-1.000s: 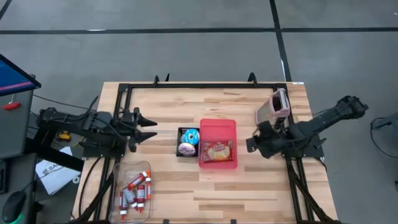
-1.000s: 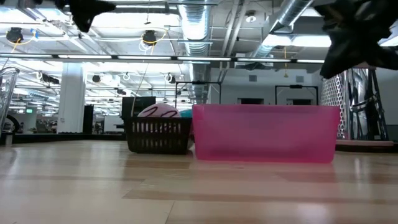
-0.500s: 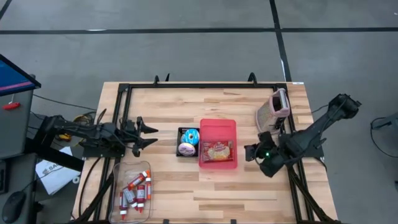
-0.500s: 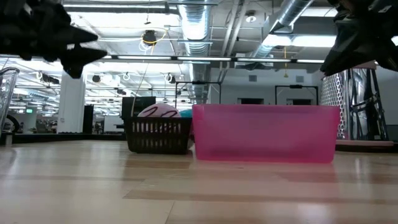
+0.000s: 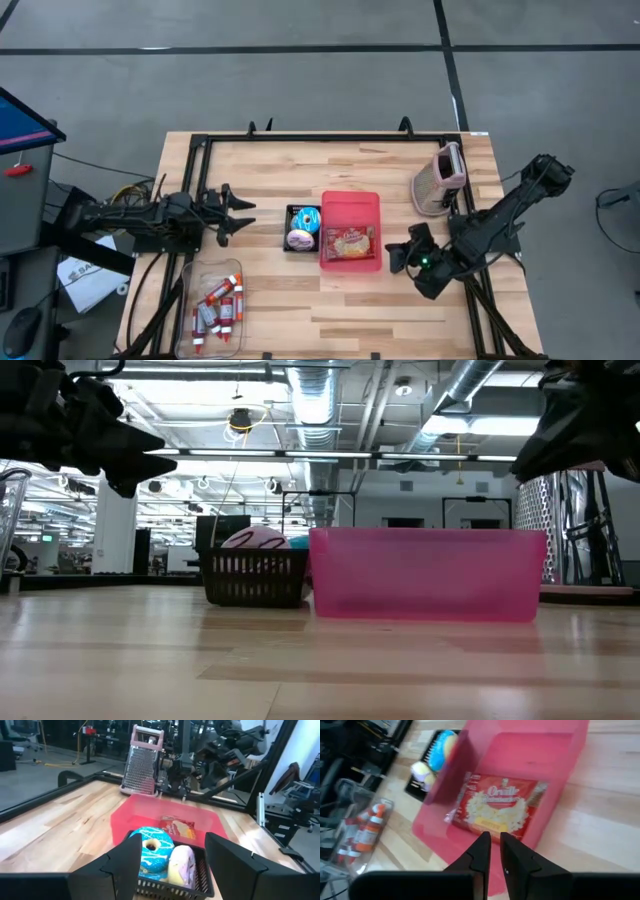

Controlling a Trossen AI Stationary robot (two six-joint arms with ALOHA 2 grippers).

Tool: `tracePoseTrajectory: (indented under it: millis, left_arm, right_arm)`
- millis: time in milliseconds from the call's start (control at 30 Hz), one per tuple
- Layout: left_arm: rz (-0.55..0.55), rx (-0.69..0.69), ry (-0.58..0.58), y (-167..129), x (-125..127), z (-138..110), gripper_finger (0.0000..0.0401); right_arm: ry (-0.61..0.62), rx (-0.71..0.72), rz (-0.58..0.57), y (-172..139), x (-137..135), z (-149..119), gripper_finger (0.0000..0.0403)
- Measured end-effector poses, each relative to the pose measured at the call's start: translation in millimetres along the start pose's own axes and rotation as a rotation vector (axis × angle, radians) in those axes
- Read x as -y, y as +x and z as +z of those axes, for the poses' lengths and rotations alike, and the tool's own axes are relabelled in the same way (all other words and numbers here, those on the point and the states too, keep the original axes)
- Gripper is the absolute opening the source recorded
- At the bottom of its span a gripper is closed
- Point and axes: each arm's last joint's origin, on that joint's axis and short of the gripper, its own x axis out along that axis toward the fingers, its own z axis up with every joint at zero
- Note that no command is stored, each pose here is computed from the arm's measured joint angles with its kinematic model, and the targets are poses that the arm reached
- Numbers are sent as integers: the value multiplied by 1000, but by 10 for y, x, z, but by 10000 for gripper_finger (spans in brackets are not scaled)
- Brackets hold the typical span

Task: Pick & Place Food Item
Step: Return to Home Position

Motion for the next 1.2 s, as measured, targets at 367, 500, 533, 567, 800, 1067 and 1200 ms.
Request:
tracePoseTrajectory:
  millis: [367, 500, 533, 567, 800, 1067, 1200]
  left_arm:
    - [-50, 83, -30, -6, 43, 81, 214]
    - [-72, 72, -27, -8, 67, 70, 214]
    - [-73, 60, -21, -8, 69, 58, 214]
    - [-68, 48, -19, -6, 67, 46, 214]
    - [-43, -28, -40, -2, 50, -29, 214]
    - [-42, -28, -40, -2, 49, -29, 214]
    - [-41, -28, -40, -2, 49, -29, 214]
  right_arm:
    - [-57, 23, 56, -13, -59, -20, 36]
    - [-68, 26, 58, -13, -61, -20, 36]
    - [-69, 31, 60, -14, -62, -19, 36]
    - [-71, 37, 65, -16, -66, -20, 36]
    - [-129, 77, 119, -38, -128, -31, 36]
    - [-312, 132, 197, 65, -333, 94, 36]
    - [-477, 113, 324, 182, -532, 271, 36]
